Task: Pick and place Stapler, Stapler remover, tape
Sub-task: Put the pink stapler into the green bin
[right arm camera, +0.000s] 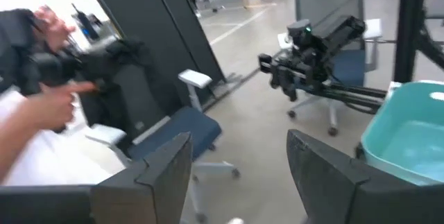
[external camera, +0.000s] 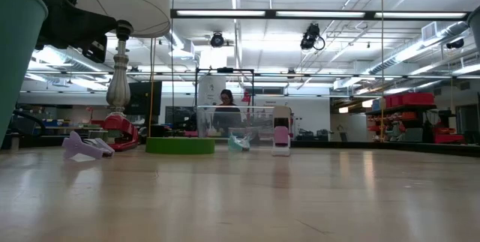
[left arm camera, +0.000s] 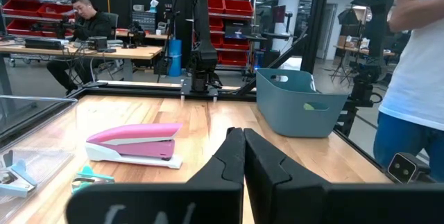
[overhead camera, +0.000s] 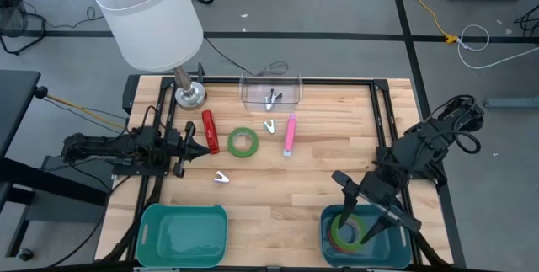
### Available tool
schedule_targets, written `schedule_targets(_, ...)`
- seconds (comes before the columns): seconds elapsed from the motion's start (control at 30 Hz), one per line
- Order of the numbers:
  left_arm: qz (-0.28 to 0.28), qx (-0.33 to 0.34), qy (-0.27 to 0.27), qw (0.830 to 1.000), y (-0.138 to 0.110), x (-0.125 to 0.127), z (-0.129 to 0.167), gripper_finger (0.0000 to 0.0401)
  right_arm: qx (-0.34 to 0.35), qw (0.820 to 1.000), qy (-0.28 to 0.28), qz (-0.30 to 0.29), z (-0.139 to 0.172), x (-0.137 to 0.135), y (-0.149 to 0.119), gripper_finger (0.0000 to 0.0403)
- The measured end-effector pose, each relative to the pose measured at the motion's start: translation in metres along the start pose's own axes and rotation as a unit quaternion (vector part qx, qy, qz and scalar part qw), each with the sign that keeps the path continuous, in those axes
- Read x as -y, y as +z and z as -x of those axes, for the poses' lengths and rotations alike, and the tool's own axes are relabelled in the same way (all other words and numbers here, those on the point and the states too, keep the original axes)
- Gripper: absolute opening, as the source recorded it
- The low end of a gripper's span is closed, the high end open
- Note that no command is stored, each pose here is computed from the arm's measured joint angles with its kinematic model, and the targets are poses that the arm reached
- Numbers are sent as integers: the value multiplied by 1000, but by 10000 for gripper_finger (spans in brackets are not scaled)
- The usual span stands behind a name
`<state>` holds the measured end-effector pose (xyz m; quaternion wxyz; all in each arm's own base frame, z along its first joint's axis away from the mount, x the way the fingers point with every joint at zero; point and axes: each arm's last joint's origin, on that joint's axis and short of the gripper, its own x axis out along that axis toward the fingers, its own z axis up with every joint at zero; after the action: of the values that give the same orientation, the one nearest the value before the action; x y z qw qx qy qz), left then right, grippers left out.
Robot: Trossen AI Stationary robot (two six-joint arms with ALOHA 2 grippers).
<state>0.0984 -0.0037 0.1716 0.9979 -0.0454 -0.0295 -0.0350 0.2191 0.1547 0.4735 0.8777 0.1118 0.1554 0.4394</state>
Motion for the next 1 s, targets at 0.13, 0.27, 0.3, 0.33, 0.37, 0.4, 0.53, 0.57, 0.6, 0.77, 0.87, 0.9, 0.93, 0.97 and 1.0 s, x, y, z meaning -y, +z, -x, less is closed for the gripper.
schedule_targets(0.13,0,0,0,1000,0,0,0,3,20,999,31,-23,3,3,7,235)
schedule_targets(0.27,0,0,0,1000,0,0,0,3,38,997,60,-33,7,8,14,235)
schedule_targets(0.3,0,0,0,1000,0,0,0,3,41,997,64,-34,8,9,15,235)
schedule_targets(0.33,0,0,0,1000,0,0,0,3,44,996,70,-37,9,10,16,235)
schedule_targets(0.37,0,0,0,1000,0,0,0,3,46,995,75,-39,10,11,17,235)
schedule_targets(0.4,0,0,0,1000,0,0,0,3,48,995,79,-39,10,12,18,235)
schedule_targets(0.53,0,0,0,1000,0,0,0,3,51,995,78,-35,12,14,19,235)
schedule_targets(0.57,0,0,0,1000,0,0,0,3,51,995,78,-34,12,15,20,235)
schedule_targets(0.6,0,0,0,1000,0,0,0,3,51,995,78,-34,12,15,20,235)
schedule_targets(0.77,0,0,0,1000,0,0,0,3,56,996,70,4,12,15,20,235)
schedule_targets(0.87,0,0,0,1000,0,0,0,3,62,996,47,33,12,16,20,235)
schedule_targets(0.9,0,0,0,1000,0,0,0,3,65,996,36,42,12,17,20,235)
schedule_targets(0.93,0,0,0,1000,0,0,0,3,67,996,22,51,12,18,20,235)
schedule_targets(0.97,0,0,0,1000,0,0,0,3,69,996,7,58,11,19,19,235)
schedule_targets(1.0,0,0,0,1000,0,0,0,3,70,996,-11,63,11,20,19,235)
